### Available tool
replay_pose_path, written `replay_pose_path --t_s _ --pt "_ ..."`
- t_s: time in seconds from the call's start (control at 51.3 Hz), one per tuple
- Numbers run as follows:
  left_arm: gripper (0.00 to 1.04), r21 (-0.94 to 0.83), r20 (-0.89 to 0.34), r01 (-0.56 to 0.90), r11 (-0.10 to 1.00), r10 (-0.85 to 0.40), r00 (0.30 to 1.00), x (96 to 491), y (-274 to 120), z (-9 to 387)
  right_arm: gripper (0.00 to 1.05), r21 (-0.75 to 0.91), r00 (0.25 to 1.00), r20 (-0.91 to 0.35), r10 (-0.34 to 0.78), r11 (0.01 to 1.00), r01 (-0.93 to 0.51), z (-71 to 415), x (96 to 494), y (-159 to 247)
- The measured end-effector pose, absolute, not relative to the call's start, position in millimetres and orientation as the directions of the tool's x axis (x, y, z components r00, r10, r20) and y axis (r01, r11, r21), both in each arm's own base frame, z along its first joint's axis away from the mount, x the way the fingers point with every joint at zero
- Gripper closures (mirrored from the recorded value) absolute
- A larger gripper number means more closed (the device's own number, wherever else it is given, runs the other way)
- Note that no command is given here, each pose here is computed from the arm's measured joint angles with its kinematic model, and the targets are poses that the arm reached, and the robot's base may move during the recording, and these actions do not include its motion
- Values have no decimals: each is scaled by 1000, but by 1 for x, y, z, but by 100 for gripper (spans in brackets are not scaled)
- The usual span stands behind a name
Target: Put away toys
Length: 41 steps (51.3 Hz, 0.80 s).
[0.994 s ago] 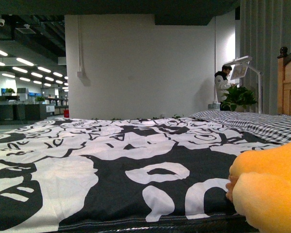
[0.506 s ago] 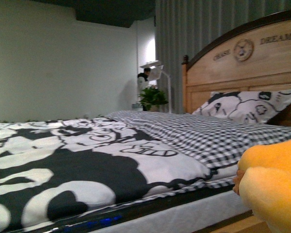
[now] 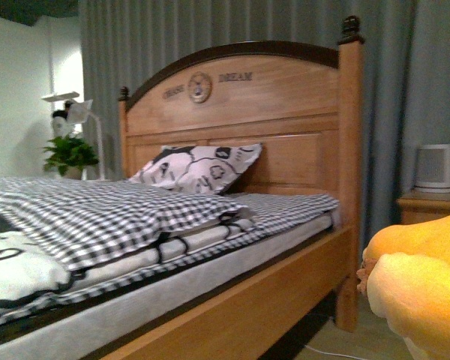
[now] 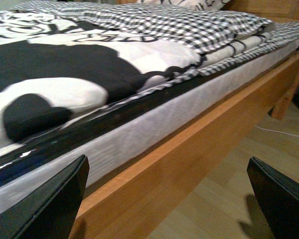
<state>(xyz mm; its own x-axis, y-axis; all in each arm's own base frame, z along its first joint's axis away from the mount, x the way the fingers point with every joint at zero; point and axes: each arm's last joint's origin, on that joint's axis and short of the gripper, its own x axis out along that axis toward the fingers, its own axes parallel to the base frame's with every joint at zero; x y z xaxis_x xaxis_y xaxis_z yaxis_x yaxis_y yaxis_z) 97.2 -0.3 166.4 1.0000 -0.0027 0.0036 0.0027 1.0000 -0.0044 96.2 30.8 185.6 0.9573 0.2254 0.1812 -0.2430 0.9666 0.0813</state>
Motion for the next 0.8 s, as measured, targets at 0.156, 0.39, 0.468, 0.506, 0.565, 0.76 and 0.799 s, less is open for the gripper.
replay_pose_path --t_s 0.156,0.39,0.468,0.506,0.565,0.76,0.799 --pt "6 -4 4 3 1000 -3 1000 97 0 166 97 81 957 181 226 967 -243 186 96 31" --pt "6 -4 4 3 1000 -3 1000 97 0 166 97 81 957 181 225 967 -243 186 96 31" --pt "6 -4 4 3 1000 -3 1000 97 0 166 97 81 957 181 225 967 -243 186 96 31" --pt "6 -4 4 4 1000 -4 1000 97 0 166 97 81 957 181 225 967 -243 186 96 31" --pt "6 -4 4 2 1000 -2 1000 97 0 166 97 81 957 181 226 966 -244 186 96 31" --pt "6 -4 4 5 1000 -5 1000 97 0 166 97 81 958 181 223 967 -240 186 96 31" --pt "6 -4 4 8 1000 -8 1000 97 0 166 97 83 959 181 217 968 -235 186 96 31"
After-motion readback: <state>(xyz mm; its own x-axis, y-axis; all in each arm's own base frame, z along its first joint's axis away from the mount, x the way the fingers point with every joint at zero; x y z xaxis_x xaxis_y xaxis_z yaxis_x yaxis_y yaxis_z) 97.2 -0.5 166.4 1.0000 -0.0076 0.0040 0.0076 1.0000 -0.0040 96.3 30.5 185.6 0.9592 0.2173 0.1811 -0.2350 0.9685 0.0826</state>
